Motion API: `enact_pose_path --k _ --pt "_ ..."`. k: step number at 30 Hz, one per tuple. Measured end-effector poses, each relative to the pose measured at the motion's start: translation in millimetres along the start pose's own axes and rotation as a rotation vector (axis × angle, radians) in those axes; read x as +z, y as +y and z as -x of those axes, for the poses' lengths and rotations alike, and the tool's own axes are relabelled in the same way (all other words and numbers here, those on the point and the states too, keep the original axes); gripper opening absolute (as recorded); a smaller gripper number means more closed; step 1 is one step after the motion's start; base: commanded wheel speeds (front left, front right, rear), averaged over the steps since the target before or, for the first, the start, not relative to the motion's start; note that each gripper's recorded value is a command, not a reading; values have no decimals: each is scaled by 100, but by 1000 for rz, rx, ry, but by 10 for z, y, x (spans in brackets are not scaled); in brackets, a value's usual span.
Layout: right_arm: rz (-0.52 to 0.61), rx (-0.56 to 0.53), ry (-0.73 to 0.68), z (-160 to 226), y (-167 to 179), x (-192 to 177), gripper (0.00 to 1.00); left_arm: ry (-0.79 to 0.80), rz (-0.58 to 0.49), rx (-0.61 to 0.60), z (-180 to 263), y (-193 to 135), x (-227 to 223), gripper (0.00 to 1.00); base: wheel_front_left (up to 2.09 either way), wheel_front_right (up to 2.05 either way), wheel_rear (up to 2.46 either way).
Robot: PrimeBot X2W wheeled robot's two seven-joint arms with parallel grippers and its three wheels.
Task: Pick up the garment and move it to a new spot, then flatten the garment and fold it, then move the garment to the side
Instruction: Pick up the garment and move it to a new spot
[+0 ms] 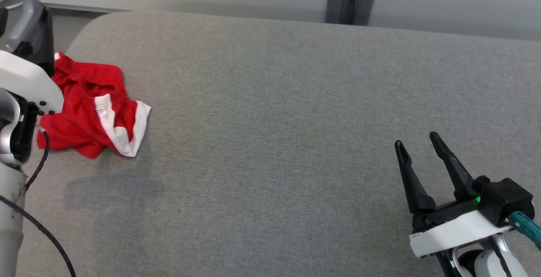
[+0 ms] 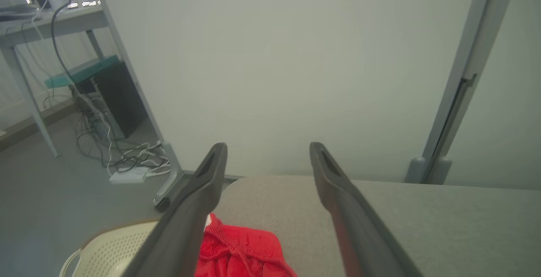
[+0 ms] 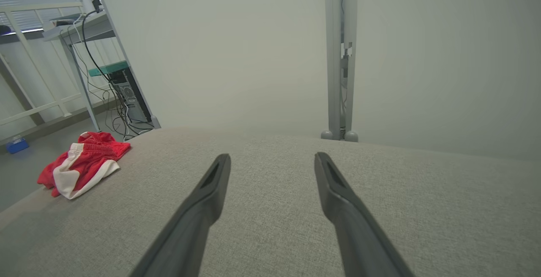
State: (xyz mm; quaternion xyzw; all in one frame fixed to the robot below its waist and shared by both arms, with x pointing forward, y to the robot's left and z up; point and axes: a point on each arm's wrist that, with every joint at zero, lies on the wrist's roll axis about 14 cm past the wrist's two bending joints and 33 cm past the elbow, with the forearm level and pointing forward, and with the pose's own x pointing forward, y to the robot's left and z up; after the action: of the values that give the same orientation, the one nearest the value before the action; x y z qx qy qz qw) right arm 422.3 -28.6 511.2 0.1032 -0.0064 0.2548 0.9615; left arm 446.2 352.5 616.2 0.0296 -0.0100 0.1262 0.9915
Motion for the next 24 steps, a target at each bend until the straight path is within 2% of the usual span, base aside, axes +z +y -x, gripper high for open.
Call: enact_pose_path --k 5,10,16,17,19,24 --pt "-13 -73 23 5 -309 -145 100 275 85 21 -290 -118 -950 100 0 0 0" --pt "-25 -135 66 34 -568 -359 100 522 126 58 -277 -244 -1853 100 0 0 0" --pt "-35 -158 100 -9 -722 -554 100 716 142 120 -139 -226 -2510 100 0 0 0" --pt "-37 -157 101 -25 -731 -570 100 744 146 126 -106 -221 -2583 96 0 0 0" --pt "-41 -153 102 -50 -734 -588 100 766 157 130 -92 -222 -2644 0 0 0 0" --pt "-36 -151 95 -73 -739 -570 100 599 126 125 -329 -167 -2334 0 0 0 0"
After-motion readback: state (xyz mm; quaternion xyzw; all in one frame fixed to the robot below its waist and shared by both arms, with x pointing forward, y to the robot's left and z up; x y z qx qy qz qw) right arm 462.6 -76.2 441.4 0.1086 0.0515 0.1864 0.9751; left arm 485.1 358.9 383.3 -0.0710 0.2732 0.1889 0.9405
